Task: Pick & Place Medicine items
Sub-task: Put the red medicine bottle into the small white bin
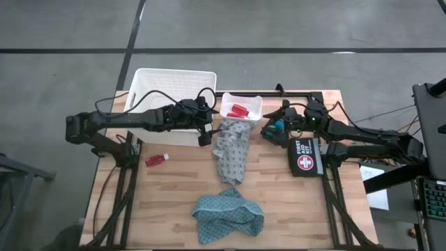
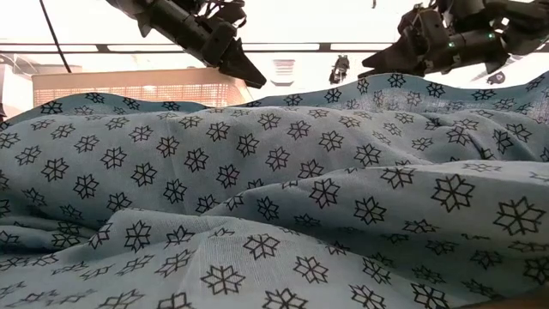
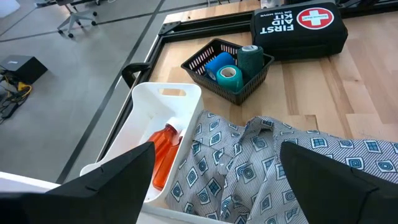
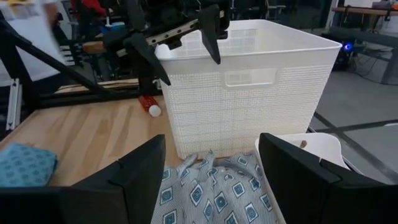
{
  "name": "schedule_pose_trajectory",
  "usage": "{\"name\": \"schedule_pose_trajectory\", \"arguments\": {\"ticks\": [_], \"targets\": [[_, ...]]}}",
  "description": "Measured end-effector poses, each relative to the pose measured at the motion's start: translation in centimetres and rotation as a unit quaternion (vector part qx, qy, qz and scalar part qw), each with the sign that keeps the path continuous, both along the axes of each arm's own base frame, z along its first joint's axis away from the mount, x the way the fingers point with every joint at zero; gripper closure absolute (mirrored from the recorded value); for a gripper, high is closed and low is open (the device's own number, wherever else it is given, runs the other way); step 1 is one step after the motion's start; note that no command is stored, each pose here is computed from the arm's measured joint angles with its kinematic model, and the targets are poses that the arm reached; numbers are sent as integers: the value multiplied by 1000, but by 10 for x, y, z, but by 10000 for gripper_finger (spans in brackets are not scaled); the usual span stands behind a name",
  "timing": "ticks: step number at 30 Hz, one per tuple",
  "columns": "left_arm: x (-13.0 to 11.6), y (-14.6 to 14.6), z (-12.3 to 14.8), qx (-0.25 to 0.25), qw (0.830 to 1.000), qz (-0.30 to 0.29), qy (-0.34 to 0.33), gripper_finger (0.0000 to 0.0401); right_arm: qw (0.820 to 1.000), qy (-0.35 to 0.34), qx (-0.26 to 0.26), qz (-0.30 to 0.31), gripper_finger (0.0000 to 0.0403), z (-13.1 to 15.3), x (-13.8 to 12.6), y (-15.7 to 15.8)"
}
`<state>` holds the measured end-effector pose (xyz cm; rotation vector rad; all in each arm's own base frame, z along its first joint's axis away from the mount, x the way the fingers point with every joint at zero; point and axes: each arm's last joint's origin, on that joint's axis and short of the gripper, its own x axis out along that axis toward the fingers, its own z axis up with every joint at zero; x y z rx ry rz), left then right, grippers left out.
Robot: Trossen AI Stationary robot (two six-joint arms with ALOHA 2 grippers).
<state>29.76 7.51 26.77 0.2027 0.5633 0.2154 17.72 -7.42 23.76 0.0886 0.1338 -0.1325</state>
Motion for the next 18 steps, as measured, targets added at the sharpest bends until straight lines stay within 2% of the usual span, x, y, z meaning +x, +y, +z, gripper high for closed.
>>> {"name": "schedule_pose_trajectory", "arguments": {"ticks": [11, 18], "targets": [[0, 0, 0, 0, 1000, 0, 0, 53, 1000, 0, -1, 1, 146, 0, 0, 0], [0, 0, 0, 0, 1000, 0, 0, 53, 1000, 5, -25, 4, 142, 0, 0, 0]]}}
